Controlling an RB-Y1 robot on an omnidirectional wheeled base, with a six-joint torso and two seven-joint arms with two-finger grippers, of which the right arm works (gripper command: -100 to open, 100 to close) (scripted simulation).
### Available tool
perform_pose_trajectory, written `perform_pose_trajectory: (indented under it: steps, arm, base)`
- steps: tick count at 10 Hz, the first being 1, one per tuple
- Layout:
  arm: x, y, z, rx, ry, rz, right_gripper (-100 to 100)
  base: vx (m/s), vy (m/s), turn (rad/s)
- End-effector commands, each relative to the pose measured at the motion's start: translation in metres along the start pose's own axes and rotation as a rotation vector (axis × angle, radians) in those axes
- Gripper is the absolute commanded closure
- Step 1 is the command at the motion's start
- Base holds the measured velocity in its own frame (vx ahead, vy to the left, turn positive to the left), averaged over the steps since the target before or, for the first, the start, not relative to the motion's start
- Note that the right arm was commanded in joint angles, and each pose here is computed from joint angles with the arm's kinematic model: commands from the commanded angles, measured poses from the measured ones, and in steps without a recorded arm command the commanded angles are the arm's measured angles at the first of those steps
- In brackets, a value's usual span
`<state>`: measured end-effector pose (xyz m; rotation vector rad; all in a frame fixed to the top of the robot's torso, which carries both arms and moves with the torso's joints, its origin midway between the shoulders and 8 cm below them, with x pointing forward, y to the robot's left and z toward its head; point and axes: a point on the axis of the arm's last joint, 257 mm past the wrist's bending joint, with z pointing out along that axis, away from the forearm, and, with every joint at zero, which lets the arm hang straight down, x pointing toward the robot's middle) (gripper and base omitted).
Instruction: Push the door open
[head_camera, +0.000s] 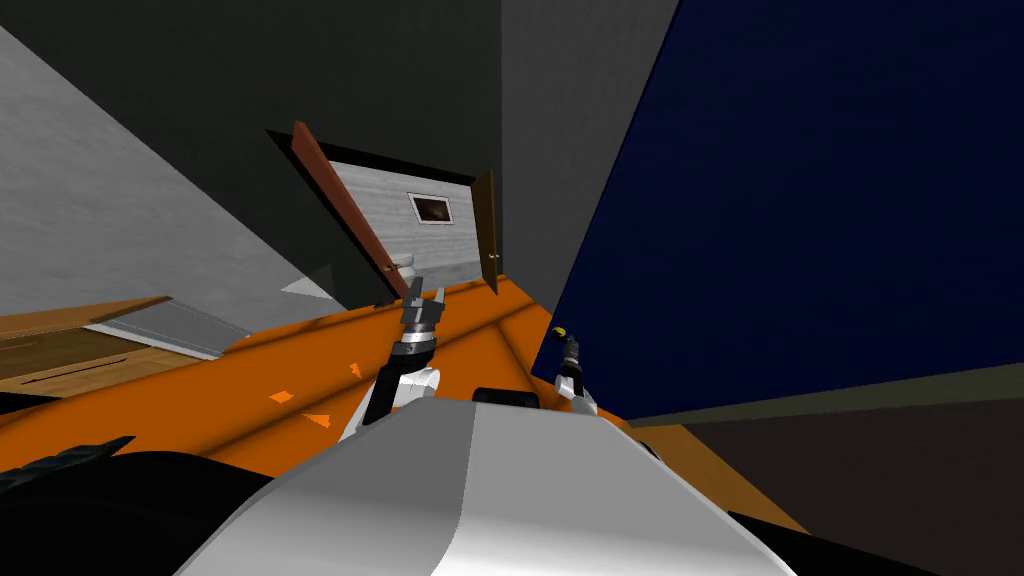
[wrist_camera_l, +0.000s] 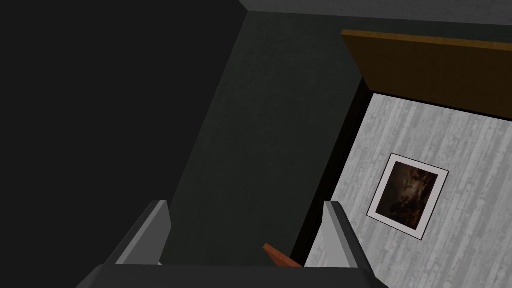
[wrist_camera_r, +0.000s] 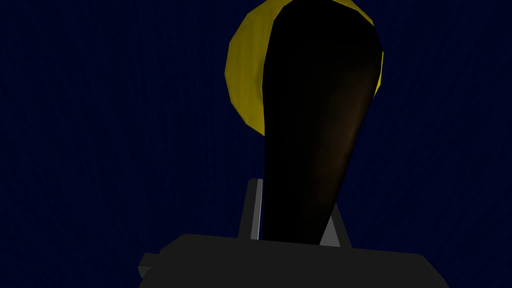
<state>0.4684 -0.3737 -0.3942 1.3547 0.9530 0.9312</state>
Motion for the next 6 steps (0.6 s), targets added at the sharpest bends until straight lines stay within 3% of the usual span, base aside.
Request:
perform_pose_trajectory:
  steps: [1, 3, 6]
  arm:
    - [0.005, 0.003, 0.0013, -0.006, -0.003, 0.011, 100]
    - [-0.018, 0.001, 0.0007, -0.004, -0.039, 0.0, 100]
    - [-0.033, 0.002, 0.0013, -0.005, -0.076, 0.003, 100]
  base:
    - [0.169, 0.065, -0.047]
    - [0.101, 0.01, -0.053]
    - [0.188, 0.032, -0.042]
